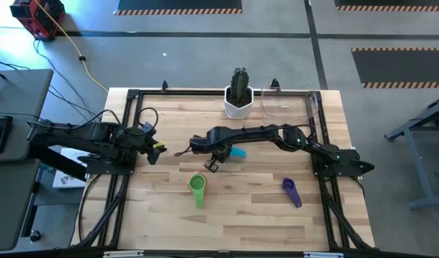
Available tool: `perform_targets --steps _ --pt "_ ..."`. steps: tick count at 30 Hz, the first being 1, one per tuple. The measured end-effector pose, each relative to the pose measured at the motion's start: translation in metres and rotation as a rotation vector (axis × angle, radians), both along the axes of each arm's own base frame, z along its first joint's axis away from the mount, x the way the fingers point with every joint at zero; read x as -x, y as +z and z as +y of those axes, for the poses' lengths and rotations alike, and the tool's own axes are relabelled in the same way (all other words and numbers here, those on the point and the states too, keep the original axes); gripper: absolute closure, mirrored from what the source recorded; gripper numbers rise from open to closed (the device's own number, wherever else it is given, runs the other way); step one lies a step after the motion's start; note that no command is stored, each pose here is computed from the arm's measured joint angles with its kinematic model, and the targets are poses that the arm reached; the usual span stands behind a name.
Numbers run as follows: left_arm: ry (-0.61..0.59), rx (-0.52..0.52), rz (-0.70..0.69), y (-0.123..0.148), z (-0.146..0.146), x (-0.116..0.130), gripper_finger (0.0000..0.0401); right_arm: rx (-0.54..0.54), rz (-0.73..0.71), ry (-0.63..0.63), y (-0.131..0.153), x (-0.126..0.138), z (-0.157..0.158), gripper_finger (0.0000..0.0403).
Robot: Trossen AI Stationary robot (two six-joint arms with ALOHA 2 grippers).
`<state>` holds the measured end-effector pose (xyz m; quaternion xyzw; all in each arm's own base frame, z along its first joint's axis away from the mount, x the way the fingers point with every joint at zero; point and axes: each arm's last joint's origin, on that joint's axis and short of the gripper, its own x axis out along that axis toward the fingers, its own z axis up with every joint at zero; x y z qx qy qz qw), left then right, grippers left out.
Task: Nest measuring cups in basket
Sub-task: Put the light blue measuring cup on top of the green measuring cup
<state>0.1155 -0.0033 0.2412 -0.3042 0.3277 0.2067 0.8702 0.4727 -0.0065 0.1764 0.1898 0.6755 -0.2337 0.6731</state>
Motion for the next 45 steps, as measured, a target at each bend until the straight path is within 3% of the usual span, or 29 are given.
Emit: perform_targets --steps 17,29,39,45 --pt "-0.043 -0.043 0.018 -0.001 0.000 0.001 0.0298 -0.083 -0.129 -0.165 0.042 0.006 0.030 0.0402" --pt "-0.199 -0.119 0.041 -0.001 -0.002 0.000 0.0298 -0.231 -0.281 -0.438 0.091 0.005 0.079 0.0403" --pt "-0.306 -0.125 0.046 -0.001 -0.004 0.000 0.0298 -0.349 -0.425 -0.684 0.103 0.000 0.119 0.0403" --pt "-0.306 -0.124 0.045 -0.001 -0.004 0.000 0.0298 -0.328 -0.588 -0.809 0.109 -0.006 0.132 0.0403"
